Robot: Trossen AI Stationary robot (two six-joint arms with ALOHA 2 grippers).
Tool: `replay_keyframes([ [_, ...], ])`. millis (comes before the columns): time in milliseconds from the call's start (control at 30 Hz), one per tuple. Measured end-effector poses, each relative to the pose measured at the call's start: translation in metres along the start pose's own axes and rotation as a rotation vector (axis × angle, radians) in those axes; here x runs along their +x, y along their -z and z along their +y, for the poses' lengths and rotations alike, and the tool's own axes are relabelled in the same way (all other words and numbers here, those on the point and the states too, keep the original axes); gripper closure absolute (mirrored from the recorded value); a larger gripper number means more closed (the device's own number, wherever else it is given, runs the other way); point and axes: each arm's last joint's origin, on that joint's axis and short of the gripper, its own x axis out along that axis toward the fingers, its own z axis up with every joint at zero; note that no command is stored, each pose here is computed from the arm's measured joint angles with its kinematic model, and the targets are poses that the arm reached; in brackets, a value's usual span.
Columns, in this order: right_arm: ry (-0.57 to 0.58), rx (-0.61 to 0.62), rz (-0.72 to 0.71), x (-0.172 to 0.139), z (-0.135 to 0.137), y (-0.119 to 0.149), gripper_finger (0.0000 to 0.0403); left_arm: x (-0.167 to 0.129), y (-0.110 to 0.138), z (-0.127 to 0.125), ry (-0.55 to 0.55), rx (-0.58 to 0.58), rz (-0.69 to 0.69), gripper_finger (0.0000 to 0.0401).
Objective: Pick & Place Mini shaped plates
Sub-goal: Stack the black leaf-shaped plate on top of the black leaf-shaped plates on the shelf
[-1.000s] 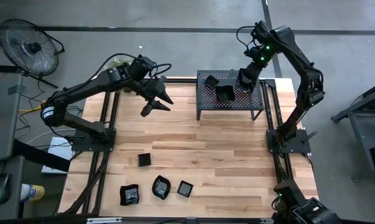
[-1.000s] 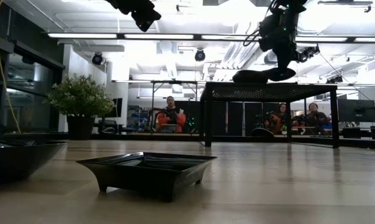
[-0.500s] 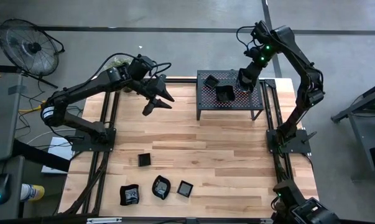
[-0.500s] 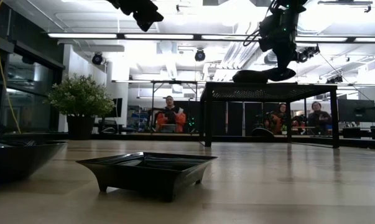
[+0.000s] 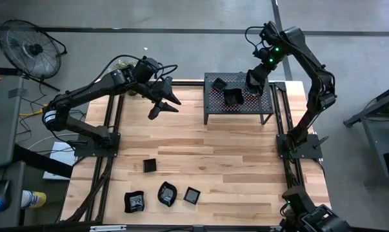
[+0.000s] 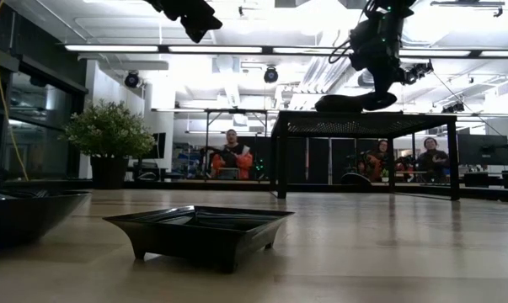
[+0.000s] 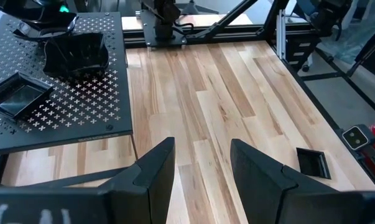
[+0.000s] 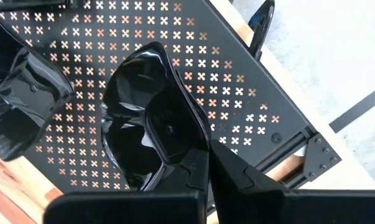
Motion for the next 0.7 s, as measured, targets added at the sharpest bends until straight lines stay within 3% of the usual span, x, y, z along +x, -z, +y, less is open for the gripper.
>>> replay_keyframes([
  [367, -0.016, 0.057, 0.028, 0.0002, 0.0009, 0.0026, 0.0403, 0.0, 0.0, 0.0, -0.001, 0.0, 0.0, 0.0247],
  [700, -0.007, 0.012, 0.034, 0.0004, 0.0021, 0.0024, 0.0403, 0.0, 0.0, 0.0001, -0.002, 0.002, 0.0, 0.0247],
])
